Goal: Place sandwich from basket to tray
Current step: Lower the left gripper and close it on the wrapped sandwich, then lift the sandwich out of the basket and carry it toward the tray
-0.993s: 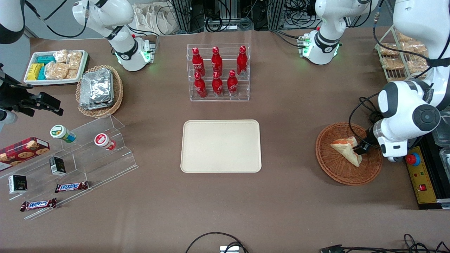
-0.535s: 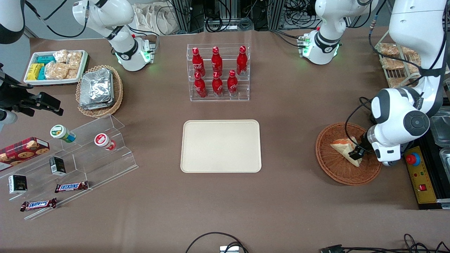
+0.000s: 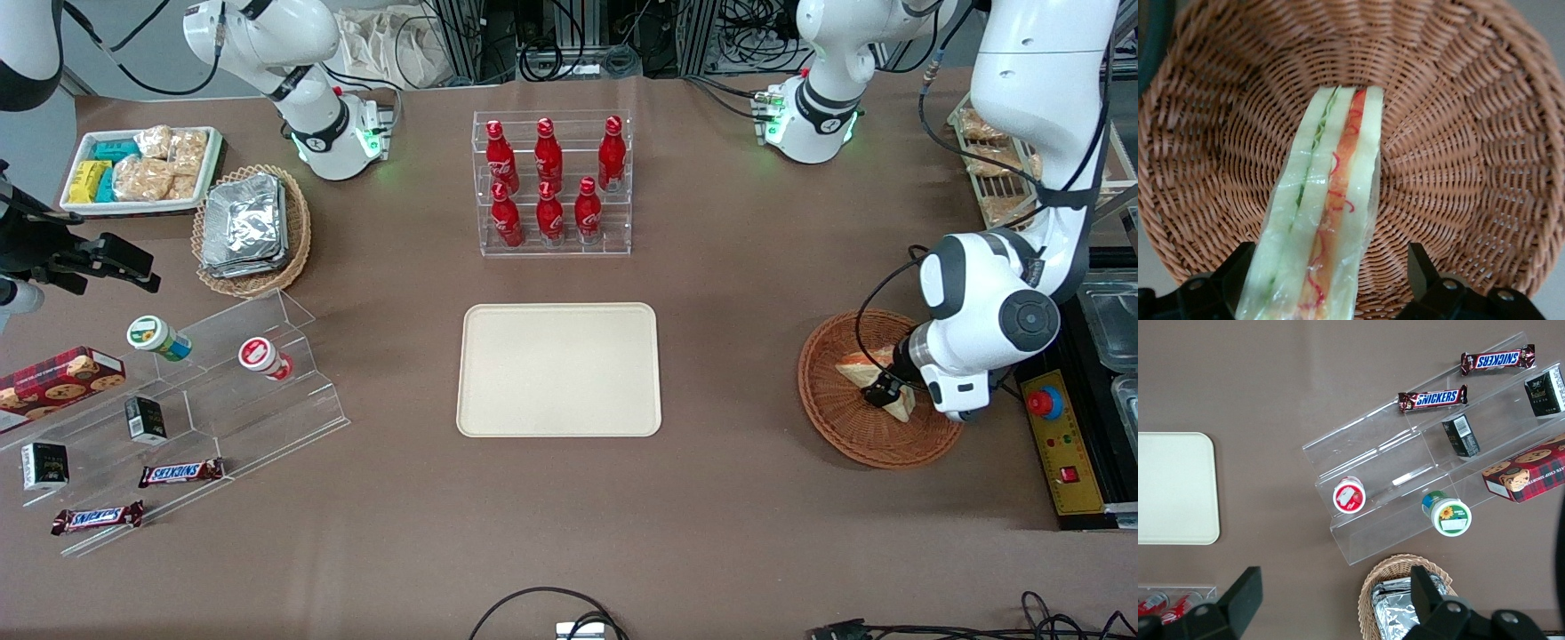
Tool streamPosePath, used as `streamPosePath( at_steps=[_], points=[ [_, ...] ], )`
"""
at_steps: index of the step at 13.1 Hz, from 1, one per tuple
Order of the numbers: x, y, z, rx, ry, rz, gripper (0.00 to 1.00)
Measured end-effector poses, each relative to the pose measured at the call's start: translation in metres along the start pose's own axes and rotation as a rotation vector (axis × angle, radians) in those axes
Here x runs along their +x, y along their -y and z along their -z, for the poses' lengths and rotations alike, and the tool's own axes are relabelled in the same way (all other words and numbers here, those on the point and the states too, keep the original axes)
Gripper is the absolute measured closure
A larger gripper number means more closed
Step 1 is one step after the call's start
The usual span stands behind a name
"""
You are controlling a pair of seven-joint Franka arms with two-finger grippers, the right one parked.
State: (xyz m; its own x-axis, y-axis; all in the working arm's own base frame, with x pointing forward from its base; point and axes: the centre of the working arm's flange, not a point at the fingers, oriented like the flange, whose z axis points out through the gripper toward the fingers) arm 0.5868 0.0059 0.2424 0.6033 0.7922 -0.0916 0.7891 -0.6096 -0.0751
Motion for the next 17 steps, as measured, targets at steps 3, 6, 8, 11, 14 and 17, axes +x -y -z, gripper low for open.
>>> streamPosePath(
  at_steps=[3, 6, 8, 11, 14, 17],
  points=[
    [-0.001, 0.001, -0.007, 0.003, 0.014, 0.009, 0.05],
    [-0.001, 0.001, -0.007, 0.005, 0.014, 0.003, 0.41],
    [-0.002, 0.001, -0.007, 0.007, 0.015, -0.015, 0.59],
    [-0.004, 0.002, -0.003, 0.017, 0.023, -0.089, 0.75],
    [-0.005, -0.002, 0.041, 0.034, 0.037, -0.253, 0.8],
    [-0.023, -0.018, 0.134, 0.062, 0.023, -0.468, 0.8]
  ],
)
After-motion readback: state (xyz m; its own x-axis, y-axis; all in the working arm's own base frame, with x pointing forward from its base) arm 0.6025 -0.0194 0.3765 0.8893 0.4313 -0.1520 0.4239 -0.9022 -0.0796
